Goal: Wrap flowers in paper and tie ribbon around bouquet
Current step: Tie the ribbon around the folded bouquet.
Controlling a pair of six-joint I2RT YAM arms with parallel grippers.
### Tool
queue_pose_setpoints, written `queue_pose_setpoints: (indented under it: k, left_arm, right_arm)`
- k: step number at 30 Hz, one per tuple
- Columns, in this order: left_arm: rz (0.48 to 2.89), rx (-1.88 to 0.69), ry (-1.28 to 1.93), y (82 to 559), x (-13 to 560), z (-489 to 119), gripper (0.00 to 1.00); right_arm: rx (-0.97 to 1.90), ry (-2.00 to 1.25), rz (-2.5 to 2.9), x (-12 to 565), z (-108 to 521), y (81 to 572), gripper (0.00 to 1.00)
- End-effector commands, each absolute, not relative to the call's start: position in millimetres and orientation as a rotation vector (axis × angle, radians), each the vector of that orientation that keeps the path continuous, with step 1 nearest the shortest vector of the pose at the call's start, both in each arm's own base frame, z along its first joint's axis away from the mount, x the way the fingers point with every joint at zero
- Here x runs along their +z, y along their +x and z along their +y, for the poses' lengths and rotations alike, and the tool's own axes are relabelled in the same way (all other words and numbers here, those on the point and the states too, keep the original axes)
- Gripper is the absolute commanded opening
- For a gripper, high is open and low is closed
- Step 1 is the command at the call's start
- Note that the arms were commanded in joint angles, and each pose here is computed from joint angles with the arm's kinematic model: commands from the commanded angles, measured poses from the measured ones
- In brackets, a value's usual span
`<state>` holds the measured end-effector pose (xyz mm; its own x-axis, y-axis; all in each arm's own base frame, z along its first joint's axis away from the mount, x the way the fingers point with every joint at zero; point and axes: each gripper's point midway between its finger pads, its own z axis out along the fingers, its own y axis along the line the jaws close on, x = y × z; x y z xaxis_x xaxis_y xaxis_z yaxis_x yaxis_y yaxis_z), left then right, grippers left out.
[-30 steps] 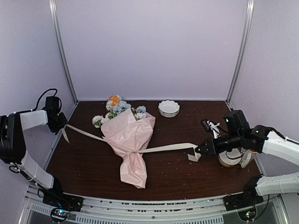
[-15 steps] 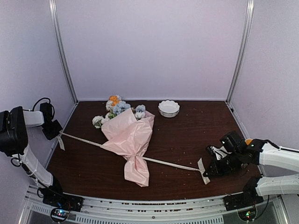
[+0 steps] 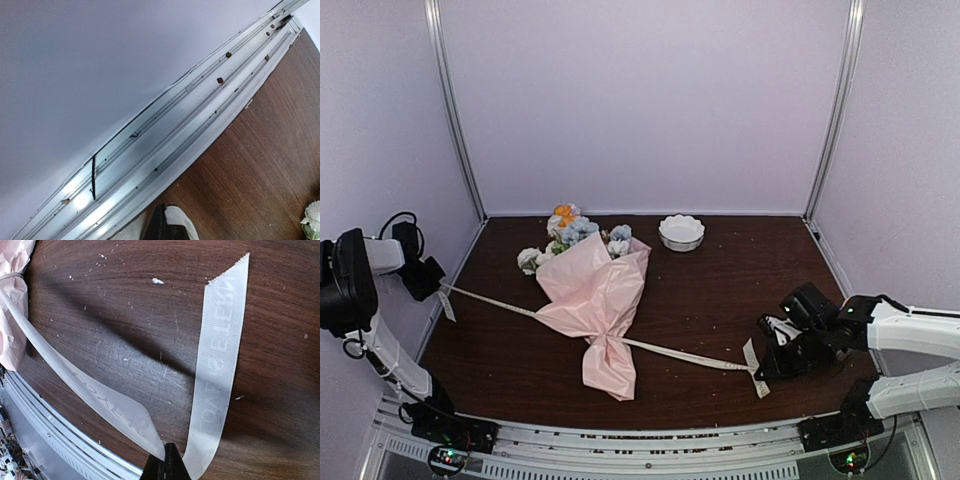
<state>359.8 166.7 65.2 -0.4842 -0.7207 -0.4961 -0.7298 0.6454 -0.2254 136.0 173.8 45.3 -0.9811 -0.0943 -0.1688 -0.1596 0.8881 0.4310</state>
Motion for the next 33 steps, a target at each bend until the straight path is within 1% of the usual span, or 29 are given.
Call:
queue_pose_setpoints:
  k: [1,4,6,7,9,11,15,18,20,24,29,31,33]
  left_arm:
    - [2.047,0.137,-1.170,371,117,225,0.00]
    - [2.088,0.081,-0.969,394,135,183,0.00]
    - [2.131,0.086,-0.809,408,148,143,0.00]
    - [2.146,0.063,-0.735,415,154,121,0.00]
    - [2.161,0.006,-0.623,420,167,82,0.00]
    - [2.146,-0.030,-0.568,416,181,60,0.00]
    - [2.105,-0.084,-0.424,406,221,21,0.00]
    - [2.030,-0.100,-0.347,394,254,5,0.00]
    - [1.979,-0.095,-0.328,384,277,3,0.00]
    - [1.964,-0.030,-0.335,370,291,12,0.00]
    - [1.991,0.048,-0.358,366,280,23,0.00]
    - [2.009,0.096,-0.377,366,273,29,0.00]
    - [2.035,0.151,-0.405,368,262,37,0.00]
  right_arm:
    - [0.470,-0.084,3.006,34,139,128,0.00]
    - [0.629,-0.196,2.884,68,171,151,0.00]
    - [0.713,-0.337,2.766,105,198,170,0.00]
    - [0.777,-0.417,2.680,133,217,180,0.00]
    - [0.903,-0.537,2.543,170,245,190,0.00]
    - [1.004,-0.653,2.421,201,269,190,0.00]
    - [1.151,-0.899,2.176,254,307,175,0.00]
    - [1.261,-0.970,2.012,288,322,166,0.00]
    - [1.265,-0.977,1.972,297,323,167,0.00]
    - [1.246,-1.005,1.995,289,321,165,0.00]
    - [1.204,-1.020,2.012,284,314,163,0.00]
    - [1.149,-0.986,2.058,275,306,170,0.00]
    - [1.153,-0.919,2.149,257,297,176,0.00]
